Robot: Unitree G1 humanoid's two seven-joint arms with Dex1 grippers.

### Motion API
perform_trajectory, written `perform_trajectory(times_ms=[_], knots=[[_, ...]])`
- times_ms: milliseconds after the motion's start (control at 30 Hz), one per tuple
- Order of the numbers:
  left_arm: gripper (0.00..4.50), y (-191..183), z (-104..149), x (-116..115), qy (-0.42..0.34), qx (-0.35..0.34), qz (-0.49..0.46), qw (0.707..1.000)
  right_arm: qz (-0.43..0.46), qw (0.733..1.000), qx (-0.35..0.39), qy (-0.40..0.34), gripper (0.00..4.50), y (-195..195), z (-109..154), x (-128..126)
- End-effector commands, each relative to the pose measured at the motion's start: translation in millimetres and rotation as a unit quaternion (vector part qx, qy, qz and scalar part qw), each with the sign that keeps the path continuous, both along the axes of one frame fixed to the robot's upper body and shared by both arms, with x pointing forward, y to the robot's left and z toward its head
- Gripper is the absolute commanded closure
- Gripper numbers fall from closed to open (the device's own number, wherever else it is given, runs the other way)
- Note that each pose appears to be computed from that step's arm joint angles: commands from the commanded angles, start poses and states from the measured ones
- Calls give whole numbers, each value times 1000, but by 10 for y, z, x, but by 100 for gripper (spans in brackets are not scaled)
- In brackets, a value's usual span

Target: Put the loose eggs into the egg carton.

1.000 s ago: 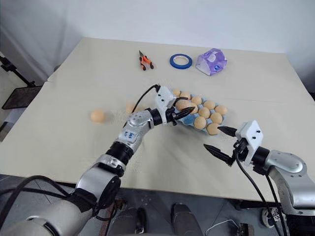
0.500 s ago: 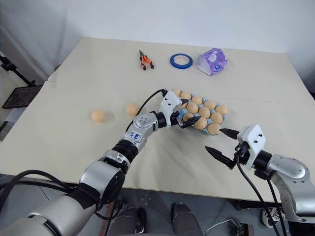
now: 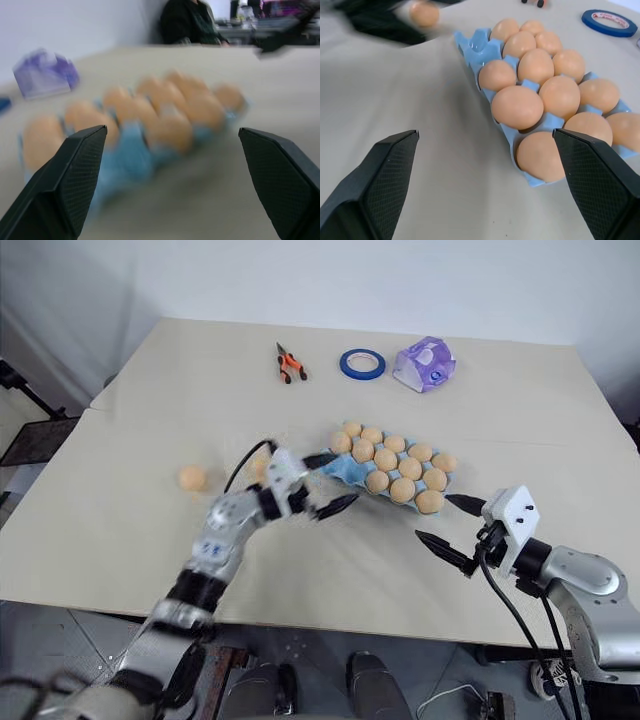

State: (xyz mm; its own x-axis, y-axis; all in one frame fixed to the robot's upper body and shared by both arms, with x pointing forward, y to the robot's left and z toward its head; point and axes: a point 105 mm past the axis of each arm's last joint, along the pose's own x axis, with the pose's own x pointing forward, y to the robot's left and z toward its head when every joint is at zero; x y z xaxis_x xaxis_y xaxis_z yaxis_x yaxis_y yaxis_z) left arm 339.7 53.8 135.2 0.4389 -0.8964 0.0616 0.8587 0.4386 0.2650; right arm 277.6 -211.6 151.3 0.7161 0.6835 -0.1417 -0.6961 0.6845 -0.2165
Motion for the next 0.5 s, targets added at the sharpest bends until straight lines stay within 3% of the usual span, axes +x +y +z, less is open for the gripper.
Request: perform_trajectory(times_ms=[33, 133, 300, 500], knots=[[2, 164, 293, -389, -20, -42, -45, 998, 15, 1000, 2, -17, 0, 35, 78, -2], [2, 539, 200, -562, 13, -23, -21, 999, 21, 1000, 1, -16, 0, 39, 79, 37], [2, 1270, 232, -589, 44, -9, 89, 995, 28, 999, 0, -17, 0, 40, 91, 68], [2, 1586, 282, -652, 46, -2, 139, 989, 35, 999, 1, -15, 0, 56, 79, 85]])
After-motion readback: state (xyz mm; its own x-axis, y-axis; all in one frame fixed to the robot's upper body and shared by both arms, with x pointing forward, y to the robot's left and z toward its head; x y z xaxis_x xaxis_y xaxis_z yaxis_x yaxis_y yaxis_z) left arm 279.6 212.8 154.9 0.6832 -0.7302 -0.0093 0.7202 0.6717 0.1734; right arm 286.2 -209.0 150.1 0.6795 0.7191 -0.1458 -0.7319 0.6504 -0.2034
